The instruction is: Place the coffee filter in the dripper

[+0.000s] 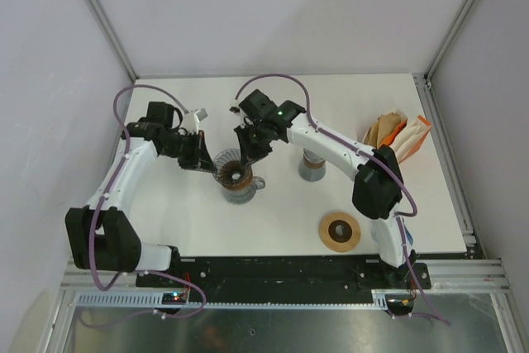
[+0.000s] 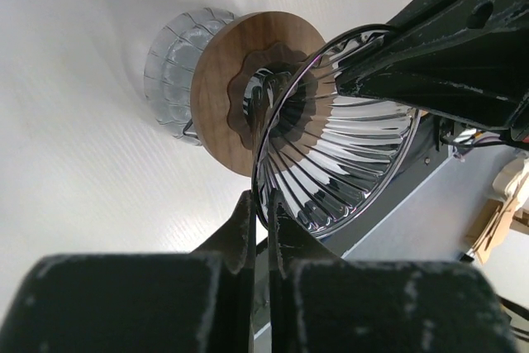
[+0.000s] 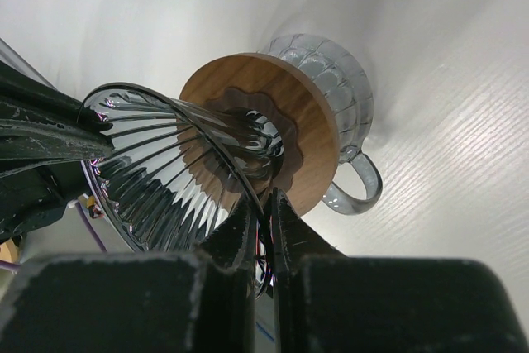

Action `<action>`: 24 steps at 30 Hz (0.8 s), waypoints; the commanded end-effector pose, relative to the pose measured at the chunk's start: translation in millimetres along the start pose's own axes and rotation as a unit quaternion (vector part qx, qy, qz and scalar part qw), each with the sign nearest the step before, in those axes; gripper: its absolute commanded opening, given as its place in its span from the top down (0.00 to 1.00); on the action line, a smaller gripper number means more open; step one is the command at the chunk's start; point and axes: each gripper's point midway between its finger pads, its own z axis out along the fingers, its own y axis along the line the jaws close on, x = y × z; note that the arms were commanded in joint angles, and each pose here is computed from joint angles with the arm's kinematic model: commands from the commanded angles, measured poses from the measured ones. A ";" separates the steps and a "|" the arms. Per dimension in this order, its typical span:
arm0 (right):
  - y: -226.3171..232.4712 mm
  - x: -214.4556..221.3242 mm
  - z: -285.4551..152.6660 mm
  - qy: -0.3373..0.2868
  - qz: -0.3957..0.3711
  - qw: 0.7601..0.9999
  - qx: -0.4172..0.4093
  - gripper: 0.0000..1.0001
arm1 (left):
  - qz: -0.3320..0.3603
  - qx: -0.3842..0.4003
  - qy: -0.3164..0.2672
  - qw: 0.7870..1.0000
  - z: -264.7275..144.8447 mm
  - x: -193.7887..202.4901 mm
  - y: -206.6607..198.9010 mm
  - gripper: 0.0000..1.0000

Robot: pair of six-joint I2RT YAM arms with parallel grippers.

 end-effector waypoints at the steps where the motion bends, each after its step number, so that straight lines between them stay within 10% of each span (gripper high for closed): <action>1: -9.0 22.8 20.0 0.051 -0.007 0.999 -0.009 1.00 | 0.055 -0.040 0.036 0.997 18.1 7.2 33.4 1.00; 24: -46.6 58.1 58.3 0.093 0.030 0.995 0.006 1.00 | 0.060 -0.080 0.106 0.989 52.0 36.7 81.8 1.00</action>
